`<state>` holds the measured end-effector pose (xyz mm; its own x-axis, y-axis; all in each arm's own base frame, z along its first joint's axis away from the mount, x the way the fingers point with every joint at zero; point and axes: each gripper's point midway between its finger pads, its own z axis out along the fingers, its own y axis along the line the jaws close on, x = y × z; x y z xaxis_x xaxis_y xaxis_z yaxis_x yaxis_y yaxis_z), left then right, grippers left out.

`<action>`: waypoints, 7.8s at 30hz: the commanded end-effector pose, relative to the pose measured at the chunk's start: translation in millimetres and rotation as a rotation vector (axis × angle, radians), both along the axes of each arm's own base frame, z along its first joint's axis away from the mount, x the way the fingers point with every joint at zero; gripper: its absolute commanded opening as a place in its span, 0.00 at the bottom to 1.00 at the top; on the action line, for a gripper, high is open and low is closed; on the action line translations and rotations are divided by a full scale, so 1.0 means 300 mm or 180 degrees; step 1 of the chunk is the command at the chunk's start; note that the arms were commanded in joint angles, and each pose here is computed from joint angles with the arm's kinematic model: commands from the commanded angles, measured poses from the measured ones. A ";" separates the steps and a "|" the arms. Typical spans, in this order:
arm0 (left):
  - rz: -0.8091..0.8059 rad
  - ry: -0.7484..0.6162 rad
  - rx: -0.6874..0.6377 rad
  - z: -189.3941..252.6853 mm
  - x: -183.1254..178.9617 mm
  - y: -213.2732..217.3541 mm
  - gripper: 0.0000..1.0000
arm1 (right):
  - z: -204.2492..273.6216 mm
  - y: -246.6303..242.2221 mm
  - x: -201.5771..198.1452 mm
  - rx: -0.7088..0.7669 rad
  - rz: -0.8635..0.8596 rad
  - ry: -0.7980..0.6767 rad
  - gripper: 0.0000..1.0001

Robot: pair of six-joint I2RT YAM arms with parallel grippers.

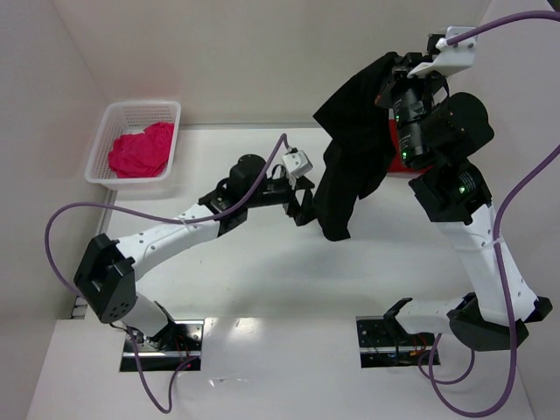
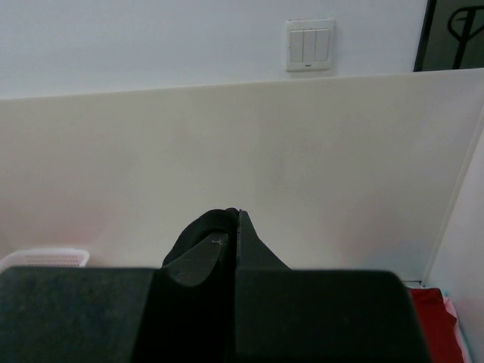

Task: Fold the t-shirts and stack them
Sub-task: Flatten out the tshirt

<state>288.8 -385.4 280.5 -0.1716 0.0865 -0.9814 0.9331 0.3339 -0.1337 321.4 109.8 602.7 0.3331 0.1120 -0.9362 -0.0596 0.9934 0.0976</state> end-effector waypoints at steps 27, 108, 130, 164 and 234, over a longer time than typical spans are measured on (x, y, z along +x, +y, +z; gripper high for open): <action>0.1687 0.0605 0.0204 -0.295 0.030 -0.243 0.97 | 0.064 -0.001 -0.007 0.0169 0.0043 -0.0197 0.00; 0.3280 -0.0670 -0.0461 0.600 -0.081 0.506 0.00 | -0.188 0.000 0.042 0.0523 0.0143 0.0004 0.00; 0.3393 -0.0634 -0.0504 0.567 0.400 0.745 0.00 | -0.255 0.065 0.095 0.0454 0.0294 0.0119 0.00; 0.2564 0.0686 0.0015 0.130 0.408 0.906 0.12 | -0.199 -0.233 0.013 0.0472 -0.0796 -0.0100 0.00; 0.1079 0.2517 0.1123 -0.668 0.188 0.514 0.73 | -0.801 -0.093 0.199 0.0205 -0.0586 0.1284 0.00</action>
<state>334.3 -217.8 63.9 -0.8752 0.1948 -0.4428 0.4157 0.7711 -0.4823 377.6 86.0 326.3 -0.1452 0.1004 -0.9843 0.1629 0.9837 0.0763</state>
